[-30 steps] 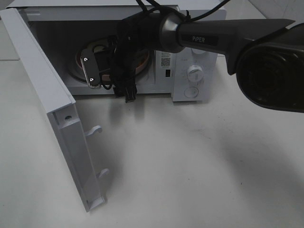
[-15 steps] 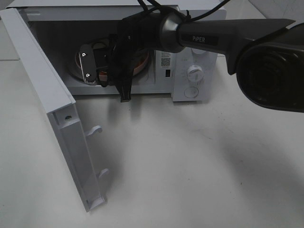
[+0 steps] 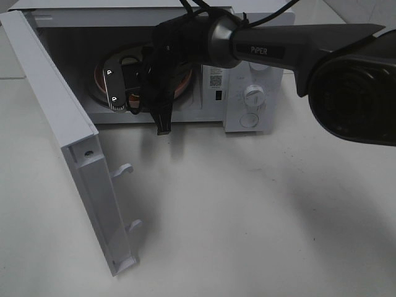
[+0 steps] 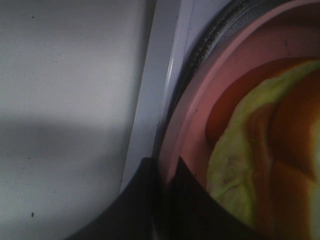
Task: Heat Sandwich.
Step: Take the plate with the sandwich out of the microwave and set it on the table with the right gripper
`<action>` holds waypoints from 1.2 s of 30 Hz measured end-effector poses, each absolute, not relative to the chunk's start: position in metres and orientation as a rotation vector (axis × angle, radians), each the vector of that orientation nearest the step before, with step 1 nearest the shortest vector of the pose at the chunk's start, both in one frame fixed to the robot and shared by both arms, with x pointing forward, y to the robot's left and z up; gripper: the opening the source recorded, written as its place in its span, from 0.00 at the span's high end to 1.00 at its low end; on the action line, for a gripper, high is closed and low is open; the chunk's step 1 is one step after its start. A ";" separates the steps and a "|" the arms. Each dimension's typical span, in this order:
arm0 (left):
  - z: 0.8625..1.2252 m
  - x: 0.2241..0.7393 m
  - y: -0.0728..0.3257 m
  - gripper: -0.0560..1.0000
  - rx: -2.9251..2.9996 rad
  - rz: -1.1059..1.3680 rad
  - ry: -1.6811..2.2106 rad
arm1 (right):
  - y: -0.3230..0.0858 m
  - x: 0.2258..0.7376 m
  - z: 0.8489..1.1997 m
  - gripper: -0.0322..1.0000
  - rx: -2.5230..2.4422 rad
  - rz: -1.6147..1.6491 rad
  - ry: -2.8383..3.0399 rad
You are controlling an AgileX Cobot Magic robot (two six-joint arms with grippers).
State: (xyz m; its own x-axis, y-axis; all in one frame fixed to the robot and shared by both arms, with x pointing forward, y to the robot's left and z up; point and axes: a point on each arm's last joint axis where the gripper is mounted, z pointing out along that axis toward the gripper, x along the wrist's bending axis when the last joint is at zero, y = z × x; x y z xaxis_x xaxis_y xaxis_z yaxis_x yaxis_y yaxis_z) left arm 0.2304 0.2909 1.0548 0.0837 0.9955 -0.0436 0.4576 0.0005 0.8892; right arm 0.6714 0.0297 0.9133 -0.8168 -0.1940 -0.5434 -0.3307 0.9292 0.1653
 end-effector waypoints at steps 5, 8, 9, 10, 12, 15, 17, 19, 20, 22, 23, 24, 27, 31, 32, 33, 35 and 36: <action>1.055 0.230 0.291 0.02 1.572 0.860 1.484 | 0.029 0.669 0.914 0.95 -0.400 0.328 2.569; 1.055 0.230 0.291 0.02 1.572 0.860 1.484 | 0.027 0.666 0.918 0.95 -0.440 0.311 2.591; 1.055 0.230 0.291 0.02 1.572 0.860 1.484 | 0.027 0.665 0.919 0.95 -0.457 0.309 2.597; 1.055 0.230 0.291 0.02 1.572 0.860 1.484 | 0.027 0.663 0.922 0.95 -0.493 0.308 2.606; 1.055 0.230 0.291 0.02 1.572 0.860 1.484 | 0.027 0.662 0.924 0.95 -0.510 0.313 2.613; 1.055 0.230 0.291 0.02 1.572 0.860 1.484 | 0.026 0.659 0.930 0.95 -0.565 0.317 2.608; 1.055 0.230 0.291 0.02 1.572 0.860 1.484 | 0.025 0.656 0.935 0.95 -0.584 0.327 2.603; 1.055 0.230 0.291 0.02 1.572 0.860 1.484 | 0.022 0.654 0.942 0.95 -0.599 0.336 2.602; 1.055 0.230 0.291 0.02 1.572 0.860 1.484 | 0.022 0.654 0.942 0.95 -0.599 0.336 2.602; 1.055 0.230 0.291 0.02 1.572 0.860 1.484 | 0.019 0.653 0.945 0.95 -0.610 0.336 2.596; 1.055 0.230 0.291 0.02 1.572 0.860 1.484 | 0.015 0.652 0.945 0.95 -0.626 0.332 2.600; 1.055 0.230 0.291 0.02 1.572 0.860 1.484 | 0.015 0.652 0.945 0.95 -0.626 0.332 2.600; 1.055 0.230 0.291 0.02 1.572 0.860 1.484 | 0.006 0.649 0.947 0.95 -0.663 0.340 2.608; 1.055 0.230 0.291 0.02 1.572 0.860 1.484 | -0.002 0.645 0.953 0.95 -0.695 0.353 2.608; 1.055 0.230 0.291 0.02 1.572 0.860 1.484 | -0.003 0.644 0.954 0.95 -0.700 0.356 2.607; 1.055 0.230 0.291 0.02 1.572 0.860 1.484 | -0.003 0.644 0.954 0.95 -0.700 0.356 2.607; 1.055 0.230 0.291 0.02 1.572 0.860 1.484 | -0.009 0.640 0.953 0.95 -0.710 0.373 2.611; 1.055 0.230 0.291 0.02 1.572 0.860 1.484 | -0.010 0.639 0.954 0.95 -0.716 0.379 2.607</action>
